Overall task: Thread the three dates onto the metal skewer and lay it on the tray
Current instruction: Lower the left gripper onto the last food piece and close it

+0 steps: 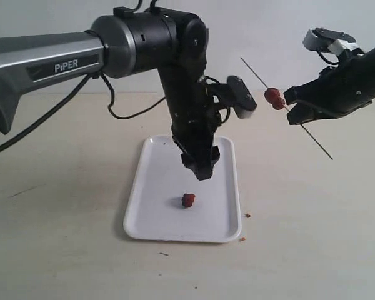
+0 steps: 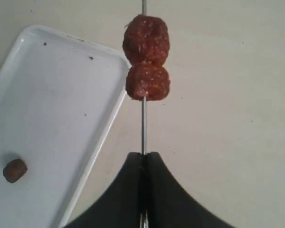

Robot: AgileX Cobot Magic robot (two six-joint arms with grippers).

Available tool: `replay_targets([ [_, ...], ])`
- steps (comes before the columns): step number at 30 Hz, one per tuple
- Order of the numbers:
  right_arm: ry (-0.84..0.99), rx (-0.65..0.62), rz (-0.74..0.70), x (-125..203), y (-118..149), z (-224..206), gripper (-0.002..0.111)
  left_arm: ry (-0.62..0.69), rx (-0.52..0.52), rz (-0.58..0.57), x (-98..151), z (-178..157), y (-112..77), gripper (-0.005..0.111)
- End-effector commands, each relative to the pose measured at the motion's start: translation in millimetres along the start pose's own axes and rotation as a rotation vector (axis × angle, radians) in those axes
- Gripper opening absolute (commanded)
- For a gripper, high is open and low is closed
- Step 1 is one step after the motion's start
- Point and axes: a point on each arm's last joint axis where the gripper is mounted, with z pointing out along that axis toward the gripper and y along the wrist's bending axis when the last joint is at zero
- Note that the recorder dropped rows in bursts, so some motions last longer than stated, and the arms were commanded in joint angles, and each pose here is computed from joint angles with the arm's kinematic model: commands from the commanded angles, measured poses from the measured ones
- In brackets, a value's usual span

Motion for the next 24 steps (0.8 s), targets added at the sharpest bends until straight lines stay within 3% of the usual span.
replay_targets([
  [1, -0.019, -0.004, -0.033, -2.9, 2.1, -5.5, 0.0, 0.051, 0.041, 0.236, 0.8, 7.6, -13.7, 0.049],
  [7, -0.016, -0.007, -0.036, -2.5, 2.4, -5.5, 0.0, 0.085, 0.07, 0.254, 7.5, 17.6, -17.8, 0.065],
  [15, -0.017, -0.008, -0.035, -2.6, 2.5, -5.5, 0.0, 0.107, 0.085, 0.325, 17.4, 37.1, -23.0, 0.063],
  [24, -0.017, -0.011, -0.032, -2.7, 2.7, -5.5, 0.0, 0.09, 0.013, 0.344, 17.1, 46.1, -19.1, 0.063],
])
